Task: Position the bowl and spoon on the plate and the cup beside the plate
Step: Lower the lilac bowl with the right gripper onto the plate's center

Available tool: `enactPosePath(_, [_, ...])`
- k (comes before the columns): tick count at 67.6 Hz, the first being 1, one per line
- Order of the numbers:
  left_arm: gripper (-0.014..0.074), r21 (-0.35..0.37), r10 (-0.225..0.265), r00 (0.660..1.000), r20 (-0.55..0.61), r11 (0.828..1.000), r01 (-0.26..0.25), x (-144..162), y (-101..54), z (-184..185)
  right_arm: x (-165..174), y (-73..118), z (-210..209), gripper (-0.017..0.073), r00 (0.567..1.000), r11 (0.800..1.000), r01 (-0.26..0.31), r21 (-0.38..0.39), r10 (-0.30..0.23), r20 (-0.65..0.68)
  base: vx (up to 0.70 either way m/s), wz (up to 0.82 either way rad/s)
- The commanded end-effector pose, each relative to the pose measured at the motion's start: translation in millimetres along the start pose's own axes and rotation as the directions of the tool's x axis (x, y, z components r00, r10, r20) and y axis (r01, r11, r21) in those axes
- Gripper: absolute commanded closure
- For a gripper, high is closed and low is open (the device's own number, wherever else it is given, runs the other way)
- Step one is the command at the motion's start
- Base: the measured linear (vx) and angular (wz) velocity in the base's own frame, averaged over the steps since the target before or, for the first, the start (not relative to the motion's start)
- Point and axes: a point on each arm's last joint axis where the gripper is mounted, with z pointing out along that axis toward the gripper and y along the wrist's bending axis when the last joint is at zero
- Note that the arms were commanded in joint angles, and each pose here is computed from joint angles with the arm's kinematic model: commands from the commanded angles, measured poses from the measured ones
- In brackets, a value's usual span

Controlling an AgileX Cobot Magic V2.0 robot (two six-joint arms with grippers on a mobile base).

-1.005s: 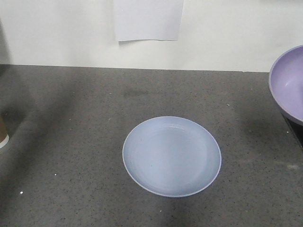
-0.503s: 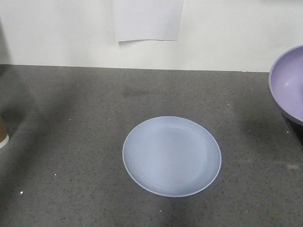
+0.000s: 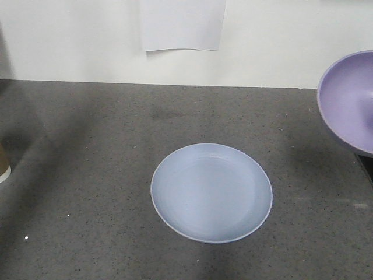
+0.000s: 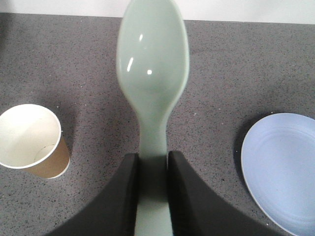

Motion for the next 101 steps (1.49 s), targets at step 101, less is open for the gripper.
enactPosePath(101, [0.0600, 0.019, 0.001, 0.998, 0.063, 1.000, -0.002, -4, -1.3, -12, 15, 109.0, 241, 0.0507, 0.889, 0.922, 0.139, -0.362, -0.277, -0.365, 0.00, 0.00])
